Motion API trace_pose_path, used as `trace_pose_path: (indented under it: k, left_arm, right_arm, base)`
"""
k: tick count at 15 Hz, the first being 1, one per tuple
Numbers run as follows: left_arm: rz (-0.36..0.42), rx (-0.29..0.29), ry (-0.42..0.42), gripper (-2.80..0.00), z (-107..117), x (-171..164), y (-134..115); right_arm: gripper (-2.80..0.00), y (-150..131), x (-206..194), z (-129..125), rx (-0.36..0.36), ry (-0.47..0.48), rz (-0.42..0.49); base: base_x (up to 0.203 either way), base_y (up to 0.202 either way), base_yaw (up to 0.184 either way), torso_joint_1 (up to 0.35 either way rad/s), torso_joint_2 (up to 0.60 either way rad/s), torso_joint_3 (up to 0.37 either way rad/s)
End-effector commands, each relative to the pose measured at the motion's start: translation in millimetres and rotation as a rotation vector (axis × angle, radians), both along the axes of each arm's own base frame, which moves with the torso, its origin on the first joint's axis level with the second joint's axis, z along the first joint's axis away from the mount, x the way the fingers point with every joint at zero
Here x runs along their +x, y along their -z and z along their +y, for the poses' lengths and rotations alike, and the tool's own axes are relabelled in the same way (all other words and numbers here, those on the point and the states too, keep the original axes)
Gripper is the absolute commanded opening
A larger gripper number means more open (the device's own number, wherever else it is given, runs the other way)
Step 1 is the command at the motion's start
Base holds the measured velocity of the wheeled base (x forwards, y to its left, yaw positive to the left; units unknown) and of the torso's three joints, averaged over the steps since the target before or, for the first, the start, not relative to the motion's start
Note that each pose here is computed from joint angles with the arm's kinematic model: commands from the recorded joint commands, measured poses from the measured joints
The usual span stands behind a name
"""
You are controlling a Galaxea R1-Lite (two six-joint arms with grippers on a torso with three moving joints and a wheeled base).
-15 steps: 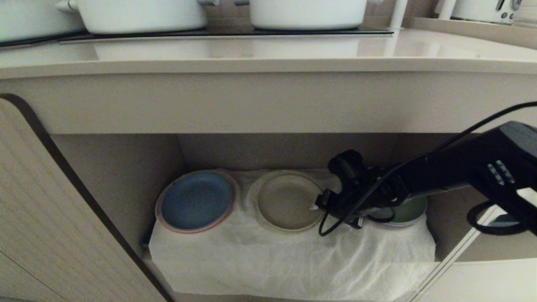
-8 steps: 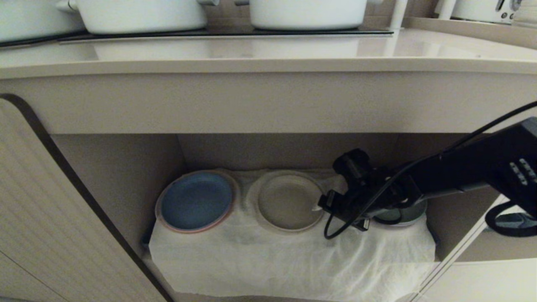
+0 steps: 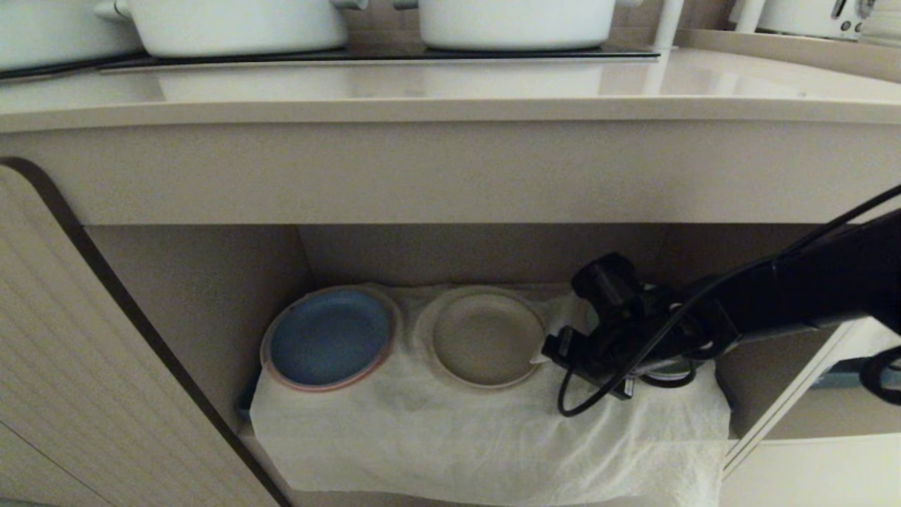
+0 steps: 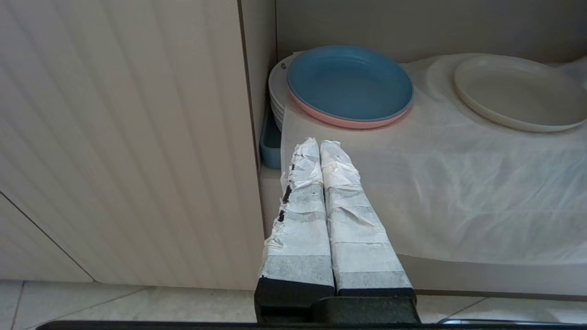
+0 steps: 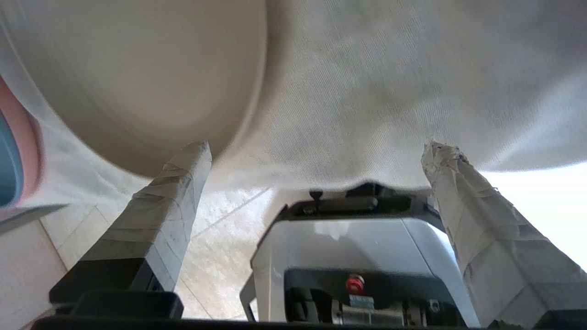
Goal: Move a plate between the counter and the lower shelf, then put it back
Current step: Put the plate in the cupboard, then pick up the plate in the cupboard
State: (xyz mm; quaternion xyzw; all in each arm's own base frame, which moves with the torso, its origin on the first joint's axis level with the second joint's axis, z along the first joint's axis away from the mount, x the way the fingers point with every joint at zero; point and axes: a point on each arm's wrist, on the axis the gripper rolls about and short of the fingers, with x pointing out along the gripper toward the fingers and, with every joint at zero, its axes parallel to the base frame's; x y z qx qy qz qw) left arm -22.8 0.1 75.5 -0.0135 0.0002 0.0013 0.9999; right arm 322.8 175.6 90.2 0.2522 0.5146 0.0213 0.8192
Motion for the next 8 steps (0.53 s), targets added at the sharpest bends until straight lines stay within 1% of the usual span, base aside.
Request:
trace_pose_path:
  k: [1,8]
  left_arm:
    - [-0.002,-0.001,0.0,-2.8,0,0,0]
    - [0.0,-0.001,0.0,-2.8,0,0,0]
  right_arm:
    - [0.0,-5,-7,-3,0.005,0.0,0.0]
    - [0.0,-7,-32,-15,-0.011,-0.01,0.031]
  base:
    - [0.0,0.0,0.0,0.0,0.0,0.0]
    - [0.0,0.0,0.0,0.0,0.0,0.0]
